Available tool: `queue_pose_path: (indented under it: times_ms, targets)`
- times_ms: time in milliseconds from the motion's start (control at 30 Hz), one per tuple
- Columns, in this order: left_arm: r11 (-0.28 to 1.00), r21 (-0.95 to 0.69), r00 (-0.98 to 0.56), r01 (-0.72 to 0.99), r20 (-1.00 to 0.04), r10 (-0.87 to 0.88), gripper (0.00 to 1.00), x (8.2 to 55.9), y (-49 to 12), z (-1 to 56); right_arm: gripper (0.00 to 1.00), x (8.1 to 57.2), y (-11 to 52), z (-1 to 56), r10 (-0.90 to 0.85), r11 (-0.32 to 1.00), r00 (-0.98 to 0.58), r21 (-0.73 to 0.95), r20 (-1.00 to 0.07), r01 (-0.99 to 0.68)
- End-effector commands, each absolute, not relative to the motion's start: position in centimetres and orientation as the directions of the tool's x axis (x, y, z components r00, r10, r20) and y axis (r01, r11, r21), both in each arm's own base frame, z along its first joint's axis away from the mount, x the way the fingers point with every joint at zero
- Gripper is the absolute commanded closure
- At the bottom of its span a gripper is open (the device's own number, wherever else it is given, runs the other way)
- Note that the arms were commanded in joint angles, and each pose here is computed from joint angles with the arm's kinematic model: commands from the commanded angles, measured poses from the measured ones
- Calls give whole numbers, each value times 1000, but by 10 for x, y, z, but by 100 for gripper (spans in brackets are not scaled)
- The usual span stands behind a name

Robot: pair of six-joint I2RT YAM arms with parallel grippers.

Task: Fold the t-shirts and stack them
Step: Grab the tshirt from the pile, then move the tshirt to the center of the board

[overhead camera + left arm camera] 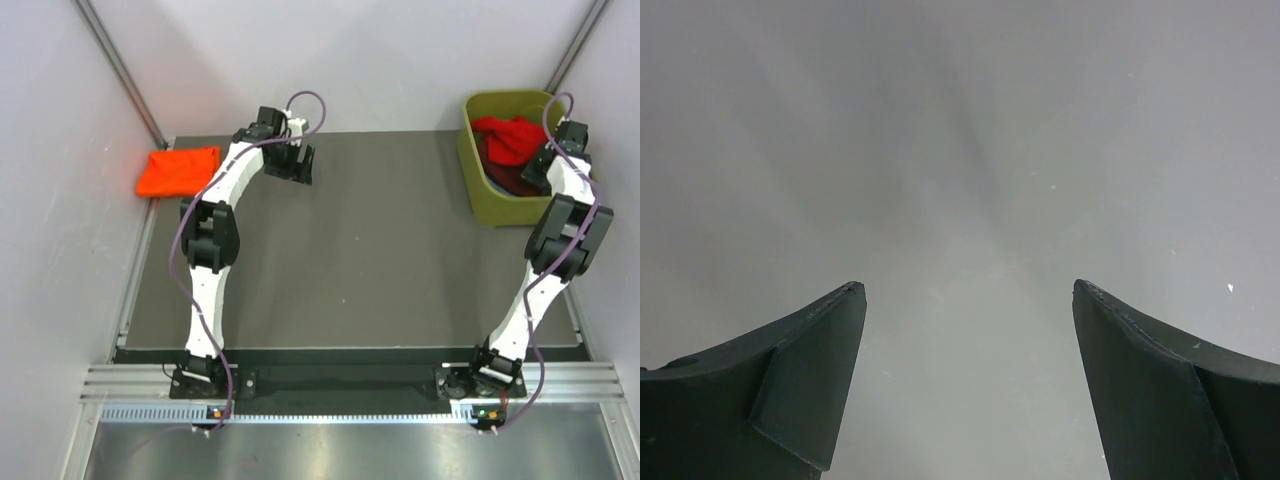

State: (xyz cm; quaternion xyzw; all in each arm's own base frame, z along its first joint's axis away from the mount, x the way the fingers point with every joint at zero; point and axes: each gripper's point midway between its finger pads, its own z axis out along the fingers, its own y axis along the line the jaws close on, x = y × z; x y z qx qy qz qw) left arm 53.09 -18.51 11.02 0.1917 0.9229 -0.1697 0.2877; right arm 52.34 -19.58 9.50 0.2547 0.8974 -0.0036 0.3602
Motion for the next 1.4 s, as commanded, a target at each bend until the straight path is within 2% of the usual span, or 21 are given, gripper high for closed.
queue_pose_path:
  times_ms: [0,133,167,300,400,600,700,800,933,1000,1133,1233,1367]
  targets:
    - [864,-167,-724,476,-631,278,11,529,-187,134,100,538,-185,164,410,892,-524,206,-746,403]
    - [861,-175,-724,477,-634,272,13,532,-188,133,100,525,-172,195,373,911,-508,202,-777,359]
    - [861,-174,-709,477,-655,260,13,536,-189,141,100,519,-168,219,357,917,-478,203,-803,343]
    - [848,-198,-668,492,-710,222,4,545,-195,172,100,507,-139,297,232,961,-382,149,-895,233]
    - [851,-225,-649,474,-743,165,2,550,-198,185,100,498,-99,349,139,987,-304,105,-942,124]
    - [809,-417,-711,414,-703,1,5,526,-202,200,100,478,-34,403,-23,1000,-217,-24,-976,2]
    - [771,-489,-741,407,-671,-34,5,509,-202,206,100,470,-21,413,-57,998,-197,-59,-979,4]
    - [748,-526,-758,406,-651,-46,5,497,-194,207,100,466,-34,420,-53,995,-185,-68,-981,75]
    - [705,-557,-759,439,-649,-41,6,486,-192,217,100,458,-37,456,-59,994,-105,-68,-993,81]
    - [710,-541,-741,452,-670,-39,7,487,-188,222,100,451,-18,477,-84,996,-55,-86,-995,29]
    - [764,-476,-712,435,-702,-32,8,493,-176,225,100,439,37,508,-225,969,37,-228,-974,-98]
    - [869,-382,-688,316,-723,-67,6,506,-150,224,100,429,88,521,-251,937,93,-266,-964,-227]
    - [935,-265,-637,235,-769,-58,1,512,-120,240,100,418,163,522,-281,866,153,-319,-947,-385]
